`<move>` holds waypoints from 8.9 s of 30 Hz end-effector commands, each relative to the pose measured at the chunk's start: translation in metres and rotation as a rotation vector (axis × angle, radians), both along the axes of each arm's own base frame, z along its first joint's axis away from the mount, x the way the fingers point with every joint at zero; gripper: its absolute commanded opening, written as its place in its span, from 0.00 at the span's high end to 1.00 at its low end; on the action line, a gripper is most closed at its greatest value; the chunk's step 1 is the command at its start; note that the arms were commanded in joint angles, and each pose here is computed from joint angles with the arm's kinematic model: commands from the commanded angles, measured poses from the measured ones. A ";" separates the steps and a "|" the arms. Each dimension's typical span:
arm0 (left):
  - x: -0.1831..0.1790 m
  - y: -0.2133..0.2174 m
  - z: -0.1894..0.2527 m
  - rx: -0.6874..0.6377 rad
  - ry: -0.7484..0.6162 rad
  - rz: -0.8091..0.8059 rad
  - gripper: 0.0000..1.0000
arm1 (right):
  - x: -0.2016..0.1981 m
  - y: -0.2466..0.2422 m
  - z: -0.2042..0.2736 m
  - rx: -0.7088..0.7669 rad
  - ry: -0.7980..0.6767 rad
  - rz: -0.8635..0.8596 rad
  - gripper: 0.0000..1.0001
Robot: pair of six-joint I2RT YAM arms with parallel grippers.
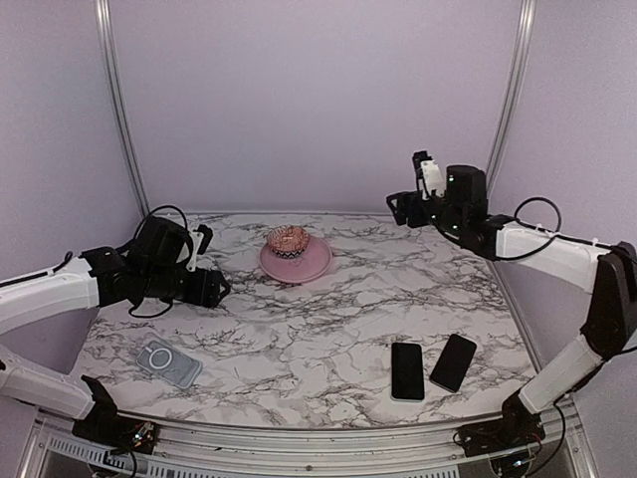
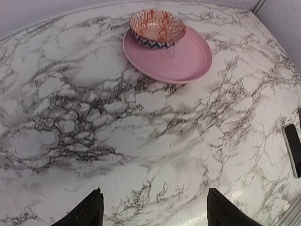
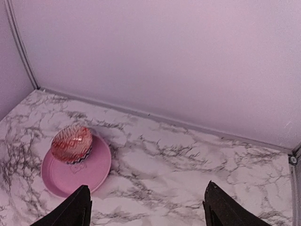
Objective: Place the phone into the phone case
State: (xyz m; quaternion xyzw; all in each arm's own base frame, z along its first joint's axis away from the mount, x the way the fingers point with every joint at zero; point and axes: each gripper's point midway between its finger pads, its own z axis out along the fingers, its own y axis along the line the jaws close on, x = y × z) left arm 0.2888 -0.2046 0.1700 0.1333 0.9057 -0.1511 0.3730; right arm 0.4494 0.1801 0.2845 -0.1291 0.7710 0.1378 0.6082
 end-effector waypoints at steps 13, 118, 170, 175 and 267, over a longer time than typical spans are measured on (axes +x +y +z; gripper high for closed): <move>-0.119 0.036 -0.125 0.087 0.490 0.107 0.46 | -0.125 0.132 -0.199 -0.533 0.580 0.167 0.18; -0.039 -0.028 0.129 -0.143 -0.364 0.029 0.01 | -0.281 0.183 -0.017 -0.093 0.547 1.073 1.00; -0.019 -0.118 -0.065 0.226 -0.169 -0.308 0.01 | -0.249 0.026 -0.266 -0.239 1.217 -0.224 0.12; -0.022 -0.117 -0.074 0.231 -0.139 -0.311 0.01 | -0.268 0.023 -0.281 -0.330 1.283 -0.222 0.09; -0.071 -0.170 0.187 -0.069 -0.768 -0.881 1.00 | -0.276 0.107 0.143 -0.242 -0.355 0.905 0.01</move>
